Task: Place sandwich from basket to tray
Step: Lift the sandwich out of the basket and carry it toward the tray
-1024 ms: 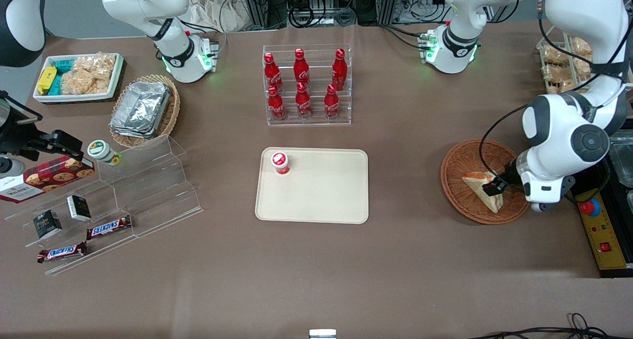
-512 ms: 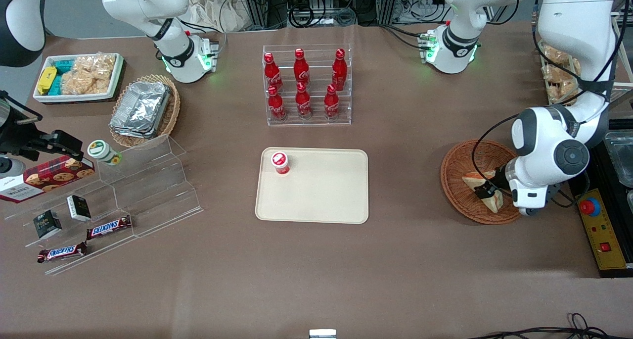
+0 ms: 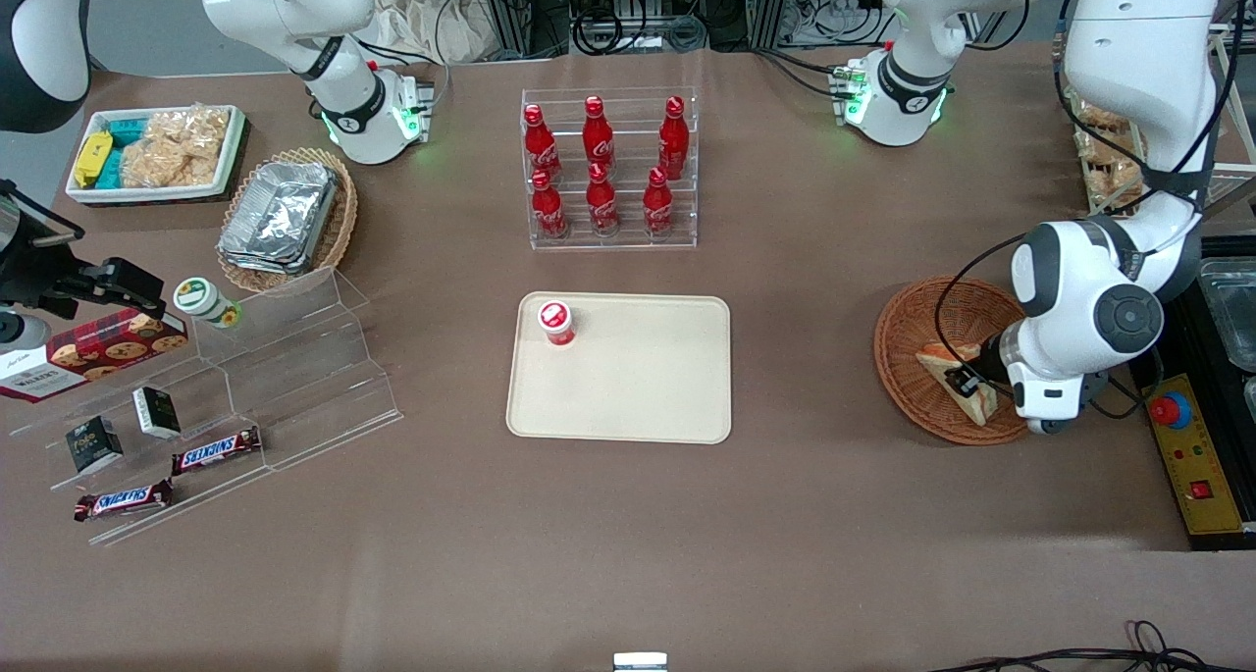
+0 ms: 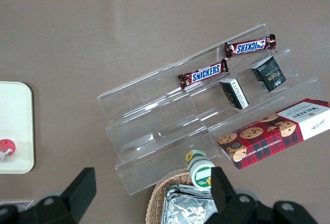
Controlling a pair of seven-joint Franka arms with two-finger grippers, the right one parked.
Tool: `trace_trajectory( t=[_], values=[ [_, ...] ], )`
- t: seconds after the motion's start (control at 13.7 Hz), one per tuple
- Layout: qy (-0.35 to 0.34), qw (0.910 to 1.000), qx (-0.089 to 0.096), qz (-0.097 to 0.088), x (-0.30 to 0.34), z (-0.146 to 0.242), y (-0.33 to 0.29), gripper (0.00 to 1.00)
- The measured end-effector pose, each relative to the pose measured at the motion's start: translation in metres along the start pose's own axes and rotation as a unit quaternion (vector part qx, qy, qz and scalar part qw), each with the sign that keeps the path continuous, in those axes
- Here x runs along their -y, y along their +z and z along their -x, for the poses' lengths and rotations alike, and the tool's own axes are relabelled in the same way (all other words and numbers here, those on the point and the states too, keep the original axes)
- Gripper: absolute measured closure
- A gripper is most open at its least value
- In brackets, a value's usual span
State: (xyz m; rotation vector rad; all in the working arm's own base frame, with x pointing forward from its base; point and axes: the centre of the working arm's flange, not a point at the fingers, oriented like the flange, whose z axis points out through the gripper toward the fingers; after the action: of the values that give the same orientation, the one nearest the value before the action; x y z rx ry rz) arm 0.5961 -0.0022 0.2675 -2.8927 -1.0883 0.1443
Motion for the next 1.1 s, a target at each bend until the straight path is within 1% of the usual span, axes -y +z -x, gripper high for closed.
trace_trajectory(
  t=[0.15, 0.29, 0.37, 0.51, 0.66, 0.8, 0.95, 1.1],
  values=[
    [0.005, 1.0, 0.001, -0.002, -0.008, -0.008, -0.035, 0.66],
    [0.025, 0.9996, 0.011, -0.009, -0.019, -0.013, -0.089, 0.76],
    [0.038, 0.9992, 0.013, -0.009, -0.028, -0.01, -0.121, 0.81],
    [0.066, 0.9978, 0.007, 0.004, -0.051, 0.005, -0.178, 0.81],
    [0.102, 0.9946, 0.005, 0.016, -0.079, 0.035, -0.216, 0.81],
    [0.147, 0.9888, 0.011, 0.025, -0.112, 0.076, -0.231, 0.81],
    [0.197, 0.9795, 0.021, 0.037, -0.152, 0.119, -0.223, 0.81],
    [0.233, 0.9704, 0.029, 0.054, -0.195, 0.148, -0.204, 0.81]
  ],
)
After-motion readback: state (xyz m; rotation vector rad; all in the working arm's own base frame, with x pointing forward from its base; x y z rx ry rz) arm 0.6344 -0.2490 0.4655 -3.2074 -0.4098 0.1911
